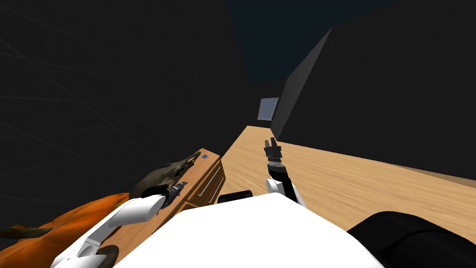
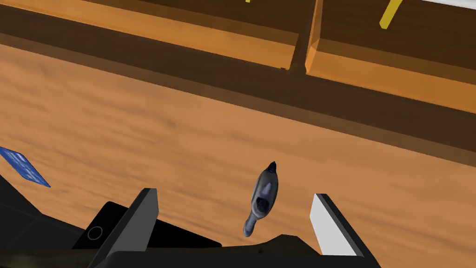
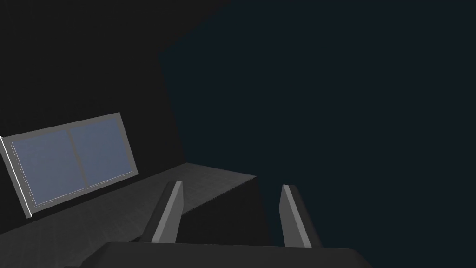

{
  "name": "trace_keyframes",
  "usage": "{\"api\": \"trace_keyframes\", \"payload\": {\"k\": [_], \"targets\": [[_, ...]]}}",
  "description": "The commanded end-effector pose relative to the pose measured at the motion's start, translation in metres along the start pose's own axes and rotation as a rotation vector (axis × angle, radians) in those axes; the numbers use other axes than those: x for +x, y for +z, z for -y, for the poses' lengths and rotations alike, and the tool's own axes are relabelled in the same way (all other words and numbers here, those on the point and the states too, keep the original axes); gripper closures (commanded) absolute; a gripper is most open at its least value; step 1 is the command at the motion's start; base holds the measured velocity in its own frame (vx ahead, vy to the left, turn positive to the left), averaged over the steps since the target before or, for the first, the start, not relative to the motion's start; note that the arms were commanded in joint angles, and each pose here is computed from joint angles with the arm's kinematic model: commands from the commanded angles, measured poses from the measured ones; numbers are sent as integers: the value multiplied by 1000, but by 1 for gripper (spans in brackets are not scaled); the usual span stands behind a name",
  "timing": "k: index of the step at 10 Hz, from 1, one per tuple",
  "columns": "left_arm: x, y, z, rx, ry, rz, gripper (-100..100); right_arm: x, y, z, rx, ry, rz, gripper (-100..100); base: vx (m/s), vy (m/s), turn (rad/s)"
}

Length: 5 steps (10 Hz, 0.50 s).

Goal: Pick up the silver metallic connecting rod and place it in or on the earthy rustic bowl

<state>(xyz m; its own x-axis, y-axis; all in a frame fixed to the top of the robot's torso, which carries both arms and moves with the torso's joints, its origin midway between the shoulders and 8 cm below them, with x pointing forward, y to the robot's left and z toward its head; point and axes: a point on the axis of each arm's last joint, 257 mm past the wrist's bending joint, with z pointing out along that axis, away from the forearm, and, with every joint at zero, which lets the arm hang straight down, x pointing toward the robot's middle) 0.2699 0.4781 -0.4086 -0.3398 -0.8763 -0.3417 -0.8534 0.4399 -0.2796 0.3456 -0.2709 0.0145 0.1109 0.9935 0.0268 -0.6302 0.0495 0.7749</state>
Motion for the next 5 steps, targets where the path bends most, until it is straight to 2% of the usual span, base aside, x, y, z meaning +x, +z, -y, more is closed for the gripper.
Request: {"api": "trace_keyframes", "payload": {"k": [1,4,5], "targets": [[0,0,-14,-52,14,-26,-100,0,0,0,0,0,0,0,27,49,-184],[1,-2,-33,-128,29,-62,-100,0,0,0,0,0,0,0,17,44,-89],[1,-2,-35,-136,29,-66,-100,0,0,0,0,0,0,0,17,40,-55]]}}
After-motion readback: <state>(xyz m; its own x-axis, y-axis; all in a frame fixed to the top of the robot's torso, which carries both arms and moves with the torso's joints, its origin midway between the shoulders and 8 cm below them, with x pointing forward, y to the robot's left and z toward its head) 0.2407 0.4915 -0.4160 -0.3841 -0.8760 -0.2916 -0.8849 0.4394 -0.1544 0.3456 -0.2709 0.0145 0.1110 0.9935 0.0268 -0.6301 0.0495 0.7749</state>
